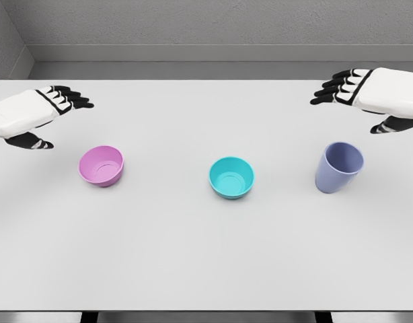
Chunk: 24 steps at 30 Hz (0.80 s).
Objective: Stacking bowl and cup with both arms
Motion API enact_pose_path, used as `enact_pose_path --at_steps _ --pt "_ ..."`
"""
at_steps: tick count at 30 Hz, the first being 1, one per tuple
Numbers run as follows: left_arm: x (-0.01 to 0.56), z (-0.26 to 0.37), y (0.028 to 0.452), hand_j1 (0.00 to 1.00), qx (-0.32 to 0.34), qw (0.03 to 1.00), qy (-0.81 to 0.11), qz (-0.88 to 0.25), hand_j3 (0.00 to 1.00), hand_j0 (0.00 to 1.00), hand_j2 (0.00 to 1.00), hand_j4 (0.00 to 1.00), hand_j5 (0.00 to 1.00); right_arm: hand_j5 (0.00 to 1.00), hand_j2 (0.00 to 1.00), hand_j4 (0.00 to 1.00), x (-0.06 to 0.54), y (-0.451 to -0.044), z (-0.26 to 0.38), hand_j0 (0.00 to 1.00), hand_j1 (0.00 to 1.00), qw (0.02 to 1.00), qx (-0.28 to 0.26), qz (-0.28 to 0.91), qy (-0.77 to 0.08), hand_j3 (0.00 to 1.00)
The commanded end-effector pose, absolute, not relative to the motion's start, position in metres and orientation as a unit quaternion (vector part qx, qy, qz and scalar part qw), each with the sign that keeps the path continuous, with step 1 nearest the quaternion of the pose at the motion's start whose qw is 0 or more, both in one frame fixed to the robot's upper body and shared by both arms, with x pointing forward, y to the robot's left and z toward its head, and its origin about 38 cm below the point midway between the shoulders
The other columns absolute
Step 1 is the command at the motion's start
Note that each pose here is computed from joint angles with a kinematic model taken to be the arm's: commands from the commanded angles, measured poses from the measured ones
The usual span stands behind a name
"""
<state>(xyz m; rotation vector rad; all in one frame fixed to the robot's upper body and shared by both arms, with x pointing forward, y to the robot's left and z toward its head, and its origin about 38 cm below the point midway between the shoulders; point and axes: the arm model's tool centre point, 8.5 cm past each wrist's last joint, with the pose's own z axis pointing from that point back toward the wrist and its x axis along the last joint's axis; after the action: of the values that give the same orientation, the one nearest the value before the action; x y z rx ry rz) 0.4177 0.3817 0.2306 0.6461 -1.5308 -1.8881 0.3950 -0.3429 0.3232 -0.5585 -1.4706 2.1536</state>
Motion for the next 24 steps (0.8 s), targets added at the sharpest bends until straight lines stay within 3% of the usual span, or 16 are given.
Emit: enact_pose_path --at_steps 1,10,12,16,24 --pt "0.417 0.23 0.382 1.0 0.243 0.31 -0.58 -0.713 1.0 1.0 1.0 1.0 1.0 1.0 1.0 1.0 0.395 -0.342 0.324 1.0 1.0 0.236 -0.203 0.784 -0.538 1.0" --pt "0.438 0.224 0.377 1.0 0.229 0.311 -0.531 -0.754 1.0 1.0 1.0 1.0 1.0 1.0 1.0 1.0 0.395 -0.341 0.326 1.0 1.0 0.232 -0.206 0.783 -0.539 1.0" --pt "0.434 0.223 0.333 1.0 0.163 0.277 -0.426 -0.846 1.0 1.0 1.0 1.0 1.0 1.0 1.0 1.0 0.398 -0.348 0.353 1.0 1.0 0.221 -0.239 0.771 -0.548 1.0" --pt "0.441 0.219 0.296 1.0 0.141 0.255 -0.449 -0.845 1.0 1.0 1.0 1.0 1.0 1.0 1.0 1.0 0.395 -0.359 0.37 1.0 1.0 0.221 -0.264 0.757 -0.555 1.0" --pt "0.448 0.227 0.313 1.0 0.151 0.275 -0.448 -0.837 1.0 1.0 1.0 1.0 1.0 1.0 1.0 1.0 0.39 -0.382 0.364 1.0 1.0 0.248 -0.271 0.77 -0.522 1.0"
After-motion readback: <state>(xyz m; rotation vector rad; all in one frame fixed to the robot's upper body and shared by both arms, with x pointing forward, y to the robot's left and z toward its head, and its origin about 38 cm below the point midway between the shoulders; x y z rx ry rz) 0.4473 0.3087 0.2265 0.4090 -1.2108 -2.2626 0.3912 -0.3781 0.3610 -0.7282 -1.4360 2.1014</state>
